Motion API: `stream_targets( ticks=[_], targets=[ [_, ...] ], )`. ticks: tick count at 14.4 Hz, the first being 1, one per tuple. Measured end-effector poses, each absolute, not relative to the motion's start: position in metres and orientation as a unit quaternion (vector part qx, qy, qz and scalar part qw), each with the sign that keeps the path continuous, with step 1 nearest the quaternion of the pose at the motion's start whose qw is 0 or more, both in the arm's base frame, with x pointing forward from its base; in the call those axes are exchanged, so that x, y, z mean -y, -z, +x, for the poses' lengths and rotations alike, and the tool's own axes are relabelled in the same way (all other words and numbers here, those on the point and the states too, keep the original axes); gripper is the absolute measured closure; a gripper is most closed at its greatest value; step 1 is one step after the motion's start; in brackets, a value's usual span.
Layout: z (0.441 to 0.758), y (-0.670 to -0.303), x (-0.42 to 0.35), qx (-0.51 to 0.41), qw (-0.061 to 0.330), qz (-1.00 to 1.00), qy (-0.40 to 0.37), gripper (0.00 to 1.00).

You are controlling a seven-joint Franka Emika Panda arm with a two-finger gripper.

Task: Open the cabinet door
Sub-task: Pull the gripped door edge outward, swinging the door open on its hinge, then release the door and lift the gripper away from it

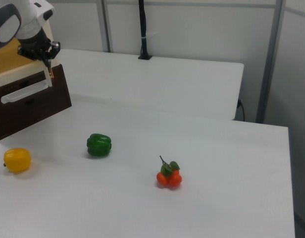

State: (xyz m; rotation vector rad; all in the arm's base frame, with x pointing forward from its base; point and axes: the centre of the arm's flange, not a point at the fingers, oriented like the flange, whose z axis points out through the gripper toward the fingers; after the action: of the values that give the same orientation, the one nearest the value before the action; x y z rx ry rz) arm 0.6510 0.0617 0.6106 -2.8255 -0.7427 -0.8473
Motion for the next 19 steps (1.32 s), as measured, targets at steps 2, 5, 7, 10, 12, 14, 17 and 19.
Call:
stream_targets(
  ticks=[2, 5, 7, 10, 12, 14, 17, 19],
  targets=[
    [0.656, -0.609, -0.057, 0.238, 0.045, -0.925, 0.292, 0.97],
    [0.664, -0.609, -0.051, 0.227, 0.034, -0.919, 0.321, 0.97],
    [0.67, -0.606, -0.046, 0.219, 0.028, -0.915, 0.339, 0.97],
    [0.678, -0.601, -0.037, 0.207, 0.017, -0.908, 0.363, 0.97],
    [0.68, -0.602, -0.03, 0.2, 0.013, -0.908, 0.369, 0.97],
    [0.679, -0.607, -0.013, 0.189, 0.006, -0.908, 0.373, 0.96],
    [0.669, -0.614, 0.011, 0.179, 0.008, -0.922, 0.342, 0.84],
    [0.65, -0.617, 0.026, 0.169, 0.029, -0.945, 0.279, 0.79]
  ],
)
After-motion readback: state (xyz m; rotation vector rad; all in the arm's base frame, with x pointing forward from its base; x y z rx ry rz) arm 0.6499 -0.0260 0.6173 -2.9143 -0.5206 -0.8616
